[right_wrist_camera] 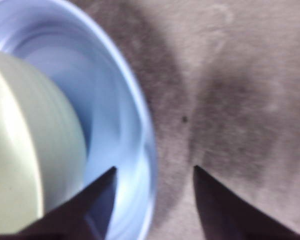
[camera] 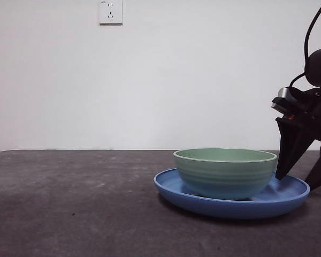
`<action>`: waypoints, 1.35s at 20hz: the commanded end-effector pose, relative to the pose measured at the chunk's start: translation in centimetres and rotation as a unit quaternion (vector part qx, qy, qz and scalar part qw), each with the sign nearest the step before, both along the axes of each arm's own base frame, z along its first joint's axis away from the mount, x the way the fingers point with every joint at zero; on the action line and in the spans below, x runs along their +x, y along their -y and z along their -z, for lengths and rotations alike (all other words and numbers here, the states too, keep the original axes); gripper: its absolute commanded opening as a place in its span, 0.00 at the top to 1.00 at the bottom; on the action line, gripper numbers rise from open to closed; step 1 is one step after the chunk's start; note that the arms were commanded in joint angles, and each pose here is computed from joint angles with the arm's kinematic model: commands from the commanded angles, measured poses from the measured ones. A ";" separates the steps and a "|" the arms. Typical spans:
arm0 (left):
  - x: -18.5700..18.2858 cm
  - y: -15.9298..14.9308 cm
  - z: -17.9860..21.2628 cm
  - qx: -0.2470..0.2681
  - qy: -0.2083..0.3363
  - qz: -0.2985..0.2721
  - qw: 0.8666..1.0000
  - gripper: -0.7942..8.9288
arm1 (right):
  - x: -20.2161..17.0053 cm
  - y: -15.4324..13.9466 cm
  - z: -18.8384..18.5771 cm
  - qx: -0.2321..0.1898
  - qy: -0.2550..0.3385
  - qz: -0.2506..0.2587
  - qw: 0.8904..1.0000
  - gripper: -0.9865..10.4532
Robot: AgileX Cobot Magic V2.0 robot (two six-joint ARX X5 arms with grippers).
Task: Place the green bowl on the blue plate
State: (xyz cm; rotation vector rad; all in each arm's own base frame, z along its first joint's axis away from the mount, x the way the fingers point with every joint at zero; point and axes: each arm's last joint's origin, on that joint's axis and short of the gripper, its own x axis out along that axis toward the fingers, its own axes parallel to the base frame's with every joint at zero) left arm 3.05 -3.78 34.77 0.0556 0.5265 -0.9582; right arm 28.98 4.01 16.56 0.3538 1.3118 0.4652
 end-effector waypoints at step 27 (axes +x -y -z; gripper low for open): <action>0.0 0.0 -0.3 -0.007 0.003 0.002 1.000 0.40 | 2.6 -5.5 -4.0 0.022 0.005 -0.040 0.999 0.91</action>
